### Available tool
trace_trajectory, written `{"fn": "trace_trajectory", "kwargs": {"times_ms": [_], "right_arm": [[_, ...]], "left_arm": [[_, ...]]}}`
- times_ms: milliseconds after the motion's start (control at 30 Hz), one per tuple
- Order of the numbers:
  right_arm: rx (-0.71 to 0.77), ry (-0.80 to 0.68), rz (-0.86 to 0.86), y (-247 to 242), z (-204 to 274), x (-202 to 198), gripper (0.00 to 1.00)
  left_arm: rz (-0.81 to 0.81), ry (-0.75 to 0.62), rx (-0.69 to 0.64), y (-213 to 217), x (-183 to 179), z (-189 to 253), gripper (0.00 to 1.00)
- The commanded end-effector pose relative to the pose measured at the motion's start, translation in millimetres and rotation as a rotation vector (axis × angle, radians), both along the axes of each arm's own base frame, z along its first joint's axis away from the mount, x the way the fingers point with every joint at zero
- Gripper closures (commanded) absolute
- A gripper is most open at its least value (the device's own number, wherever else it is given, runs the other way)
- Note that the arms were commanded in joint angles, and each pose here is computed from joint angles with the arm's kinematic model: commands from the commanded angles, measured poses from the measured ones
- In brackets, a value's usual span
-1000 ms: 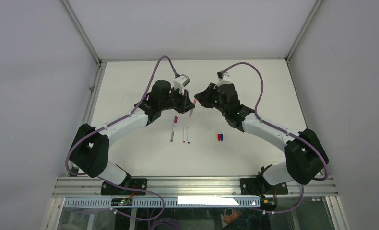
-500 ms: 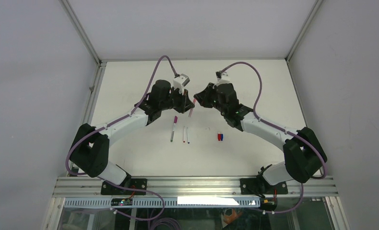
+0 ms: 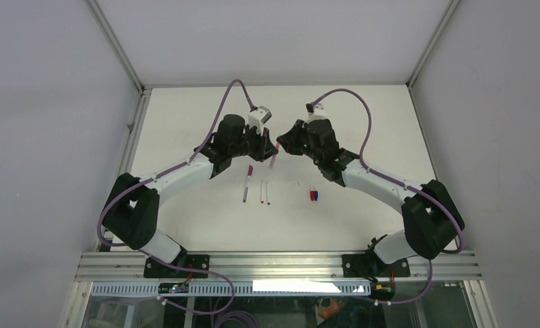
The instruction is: Insert the pens into the pen caps
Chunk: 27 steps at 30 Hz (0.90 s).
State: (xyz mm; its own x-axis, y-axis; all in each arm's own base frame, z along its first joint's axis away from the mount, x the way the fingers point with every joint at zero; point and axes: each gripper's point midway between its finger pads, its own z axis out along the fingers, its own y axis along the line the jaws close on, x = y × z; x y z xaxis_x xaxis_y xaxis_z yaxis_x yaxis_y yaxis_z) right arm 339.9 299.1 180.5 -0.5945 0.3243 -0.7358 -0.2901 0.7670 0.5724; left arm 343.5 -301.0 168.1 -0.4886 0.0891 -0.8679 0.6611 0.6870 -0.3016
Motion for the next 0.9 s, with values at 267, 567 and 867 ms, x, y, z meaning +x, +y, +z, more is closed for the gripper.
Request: {"fn": "trace_trajectory", "kwargs": {"times_ms": [267, 567, 867], "right_arm": [[-0.139, 0.222, 0.171, -4.0, -43.9, -43.3, 1.00], [-0.170, 0.214, 0.107, -39.5, -41.6, -24.1, 1.00], [-0.304, 0.300, 0.049, -60.9, -74.2, -17.2, 1.00]], "left_arm": [[0.078, -0.377, -0.230, 2.6, 34.1, 132.8, 0.86], [0.129, -0.282, -0.162, 22.8, 17.8, 94.4, 0.59], [0.248, -0.143, 0.013, 59.4, 7.0, 46.2, 0.58]]}}
